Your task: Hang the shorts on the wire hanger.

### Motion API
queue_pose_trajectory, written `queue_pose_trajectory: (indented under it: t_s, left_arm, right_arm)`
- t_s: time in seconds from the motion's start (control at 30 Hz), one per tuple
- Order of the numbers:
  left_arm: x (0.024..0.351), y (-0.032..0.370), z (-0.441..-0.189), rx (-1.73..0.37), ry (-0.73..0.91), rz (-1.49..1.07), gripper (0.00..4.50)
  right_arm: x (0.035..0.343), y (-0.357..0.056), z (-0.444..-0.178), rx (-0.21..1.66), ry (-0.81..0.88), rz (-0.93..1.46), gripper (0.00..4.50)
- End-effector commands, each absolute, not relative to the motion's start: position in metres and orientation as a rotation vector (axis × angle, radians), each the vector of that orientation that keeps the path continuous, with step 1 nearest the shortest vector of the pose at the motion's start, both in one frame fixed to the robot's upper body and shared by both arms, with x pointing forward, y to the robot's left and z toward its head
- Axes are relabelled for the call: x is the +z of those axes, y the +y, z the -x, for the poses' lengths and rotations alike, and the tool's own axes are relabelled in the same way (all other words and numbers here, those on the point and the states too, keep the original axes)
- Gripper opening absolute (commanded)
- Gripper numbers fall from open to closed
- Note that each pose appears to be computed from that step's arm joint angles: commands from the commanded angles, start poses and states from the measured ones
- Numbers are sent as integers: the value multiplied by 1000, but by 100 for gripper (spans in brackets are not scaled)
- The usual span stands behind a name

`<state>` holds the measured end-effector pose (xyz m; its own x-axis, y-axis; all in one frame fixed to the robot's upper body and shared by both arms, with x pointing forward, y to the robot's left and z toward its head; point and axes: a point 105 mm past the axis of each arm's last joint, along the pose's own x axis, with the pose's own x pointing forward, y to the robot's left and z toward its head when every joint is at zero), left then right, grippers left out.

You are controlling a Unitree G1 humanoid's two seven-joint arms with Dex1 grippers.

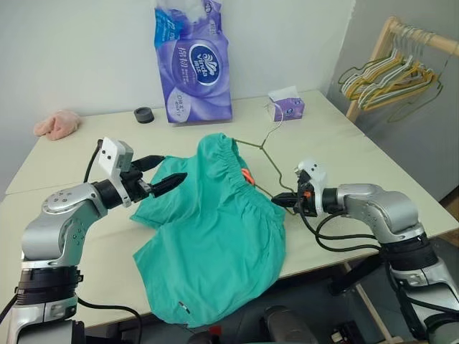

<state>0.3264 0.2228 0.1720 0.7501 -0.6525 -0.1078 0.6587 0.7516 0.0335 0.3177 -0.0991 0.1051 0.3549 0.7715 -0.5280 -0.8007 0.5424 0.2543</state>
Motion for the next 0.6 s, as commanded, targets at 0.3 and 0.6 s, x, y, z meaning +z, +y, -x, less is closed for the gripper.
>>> queue_pose_trajectory:
  t_s: [0.3,0.6]
  left_arm:
    - [187,221,-327,-701,27,-107,449]
    - [184,214,-326,-724,34,-140,449]
  right_arm:
    - [100,-102,-314,966,918,-90,0]
    - [97,-92,-325,802,999,-345,0]
